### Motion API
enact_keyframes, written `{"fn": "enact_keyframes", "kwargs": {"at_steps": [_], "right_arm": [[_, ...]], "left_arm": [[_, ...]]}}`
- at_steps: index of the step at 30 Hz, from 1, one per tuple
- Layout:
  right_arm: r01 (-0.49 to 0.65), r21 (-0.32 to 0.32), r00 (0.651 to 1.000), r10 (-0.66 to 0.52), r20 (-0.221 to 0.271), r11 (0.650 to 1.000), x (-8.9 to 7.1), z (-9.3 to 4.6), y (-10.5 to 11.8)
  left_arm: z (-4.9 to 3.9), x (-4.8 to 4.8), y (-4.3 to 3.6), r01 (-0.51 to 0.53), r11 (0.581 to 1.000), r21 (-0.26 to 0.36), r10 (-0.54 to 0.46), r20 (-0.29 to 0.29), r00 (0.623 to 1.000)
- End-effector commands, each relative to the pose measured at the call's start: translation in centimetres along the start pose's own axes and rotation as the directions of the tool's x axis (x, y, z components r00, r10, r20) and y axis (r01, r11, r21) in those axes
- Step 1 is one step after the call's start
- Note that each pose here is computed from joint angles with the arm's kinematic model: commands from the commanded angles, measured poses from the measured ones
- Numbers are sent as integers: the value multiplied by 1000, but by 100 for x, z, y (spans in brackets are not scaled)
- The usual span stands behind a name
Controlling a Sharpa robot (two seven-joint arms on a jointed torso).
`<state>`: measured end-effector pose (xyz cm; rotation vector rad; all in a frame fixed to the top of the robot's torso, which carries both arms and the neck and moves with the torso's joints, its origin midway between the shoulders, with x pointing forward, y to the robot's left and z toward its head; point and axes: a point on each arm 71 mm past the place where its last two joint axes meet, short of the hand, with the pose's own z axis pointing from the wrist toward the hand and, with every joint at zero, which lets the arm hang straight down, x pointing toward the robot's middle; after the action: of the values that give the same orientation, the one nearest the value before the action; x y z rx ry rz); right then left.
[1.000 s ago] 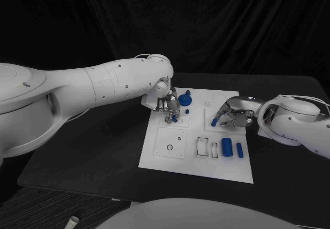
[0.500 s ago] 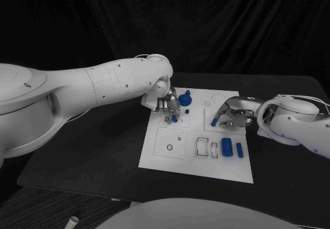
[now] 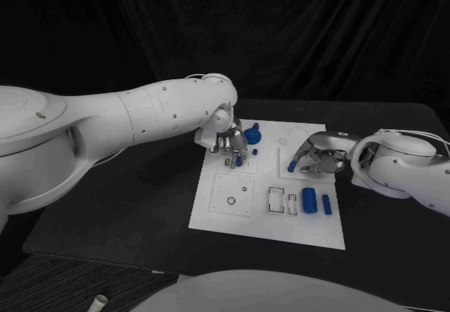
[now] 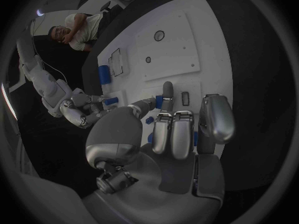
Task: Assemble the parts on the task board
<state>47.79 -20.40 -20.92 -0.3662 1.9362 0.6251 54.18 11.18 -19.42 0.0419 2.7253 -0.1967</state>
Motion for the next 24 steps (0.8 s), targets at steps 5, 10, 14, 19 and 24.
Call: {"fn": "enact_keyframes", "kwargs": {"at_steps": [5,10,14,19,24], "right_arm": [[4,15,1000,-4,-8,1000,16,-6,-12],[4,14,1000,-4,-5,1000,15,-6,-10],[4,13,1000,-4,-5,1000,15,-8,-10],[4,13,1000,-4,-5,1000,15,-12,-15],[4,12,1000,-4,-6,1000,15,-9,-12]], "left_arm": [[55,36,47,13,998,-64,-12,4,1000],[58,36,55,14,998,-66,-14,4,1000],[60,33,68,17,997,-69,-17,4,1000],[61,31,85,20,997,-72,-19,4,1000],[63,32,90,21,997,-73,-21,5,1000]]}}
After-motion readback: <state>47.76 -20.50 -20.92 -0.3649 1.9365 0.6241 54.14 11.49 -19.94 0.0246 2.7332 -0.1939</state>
